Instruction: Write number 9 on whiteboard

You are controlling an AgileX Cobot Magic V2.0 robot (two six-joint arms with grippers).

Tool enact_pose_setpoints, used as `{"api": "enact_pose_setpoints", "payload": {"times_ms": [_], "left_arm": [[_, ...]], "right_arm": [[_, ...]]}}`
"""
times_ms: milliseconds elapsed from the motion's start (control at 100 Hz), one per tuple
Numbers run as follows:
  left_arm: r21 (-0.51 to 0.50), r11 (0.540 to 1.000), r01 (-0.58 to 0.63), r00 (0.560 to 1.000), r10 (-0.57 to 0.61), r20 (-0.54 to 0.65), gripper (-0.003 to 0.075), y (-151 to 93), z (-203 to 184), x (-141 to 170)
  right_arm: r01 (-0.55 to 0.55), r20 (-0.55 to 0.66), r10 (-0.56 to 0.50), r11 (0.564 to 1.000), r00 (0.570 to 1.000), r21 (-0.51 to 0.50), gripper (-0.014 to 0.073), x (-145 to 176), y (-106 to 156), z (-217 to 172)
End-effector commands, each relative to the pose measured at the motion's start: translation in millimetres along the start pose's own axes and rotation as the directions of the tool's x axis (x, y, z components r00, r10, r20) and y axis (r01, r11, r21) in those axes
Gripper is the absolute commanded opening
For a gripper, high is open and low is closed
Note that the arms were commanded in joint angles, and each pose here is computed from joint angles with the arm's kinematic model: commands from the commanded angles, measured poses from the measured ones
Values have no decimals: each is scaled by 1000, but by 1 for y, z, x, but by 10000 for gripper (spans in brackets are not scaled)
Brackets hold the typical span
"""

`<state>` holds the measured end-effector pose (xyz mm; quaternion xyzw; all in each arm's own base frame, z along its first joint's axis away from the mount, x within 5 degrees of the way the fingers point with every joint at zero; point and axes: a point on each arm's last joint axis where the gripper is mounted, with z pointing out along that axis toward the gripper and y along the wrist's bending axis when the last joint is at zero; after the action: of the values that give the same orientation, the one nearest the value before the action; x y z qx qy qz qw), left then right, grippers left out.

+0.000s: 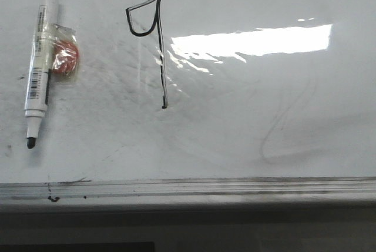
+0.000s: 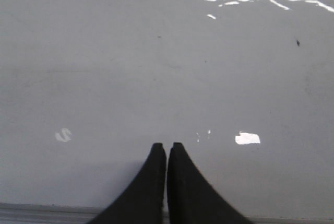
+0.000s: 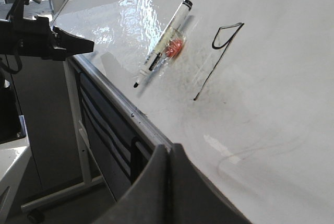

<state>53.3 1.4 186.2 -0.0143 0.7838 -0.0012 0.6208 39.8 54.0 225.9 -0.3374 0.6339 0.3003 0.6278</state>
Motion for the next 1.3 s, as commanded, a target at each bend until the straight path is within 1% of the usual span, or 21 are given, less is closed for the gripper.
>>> {"api": "enact_pose_setpoints", "payload": {"times_ms": [0, 740, 810, 900, 970, 1000, 1030, 1090, 1160, 1200, 1230, 1290], "left_arm": [[2, 1000, 4, 999, -4, 35, -20, 0, 2, 8], [2, 1000, 4, 999, -4, 35, -20, 0, 2, 8], [2, 1000, 4, 999, -4, 35, -20, 0, 2, 8], [2, 1000, 4, 999, -4, 35, -20, 0, 2, 8], [2, 1000, 4, 999, -4, 35, -20, 0, 2, 8], [2, 1000, 4, 999, -4, 35, -20, 0, 2, 8], [2, 1000, 4, 999, -4, 35, -20, 0, 2, 8], [2, 1000, 4, 999, -4, 35, -20, 0, 2, 8], [2, 1000, 4, 999, -4, 35, -20, 0, 2, 8], [2, 1000, 4, 999, -4, 35, -20, 0, 2, 8], [2, 1000, 4, 999, -4, 35, -20, 0, 2, 8], [2, 1000, 4, 999, -4, 35, -20, 0, 2, 8]], "right_arm": [[12, 101, -13, 1000, 995, 5, -63, -16, -1, 0], [12, 95, -13, 1000, 995, 8, -63, -14, -1, 0], [11, 96, -15, 999, 995, 44, -63, -9, -3, 1], [8, 136, -28, 990, 990, 141, -63, -1, -9, 2], [6, 165, -46, 971, 985, 239, -63, 6, -16, 1], [5, 172, -58, 956, 983, 293, -63, 8, -19, 0], [4, 144, -55, 942, 988, 335, -63, 10, -22, 0], [3, 126, -61, 907, 990, 420, -63, 11, -28, -3], [2, 96, -61, 853, 993, 522, -63, 13, -36, -6], [2, 65, -50, 809, 997, 588, -63, 16, -40, -10], [2, 52, -43, 789, 998, 615, -63, 18, -41, -12], [-1, 22, -19, 727, 1000, 687, -63, 23, -43, -19]]}}
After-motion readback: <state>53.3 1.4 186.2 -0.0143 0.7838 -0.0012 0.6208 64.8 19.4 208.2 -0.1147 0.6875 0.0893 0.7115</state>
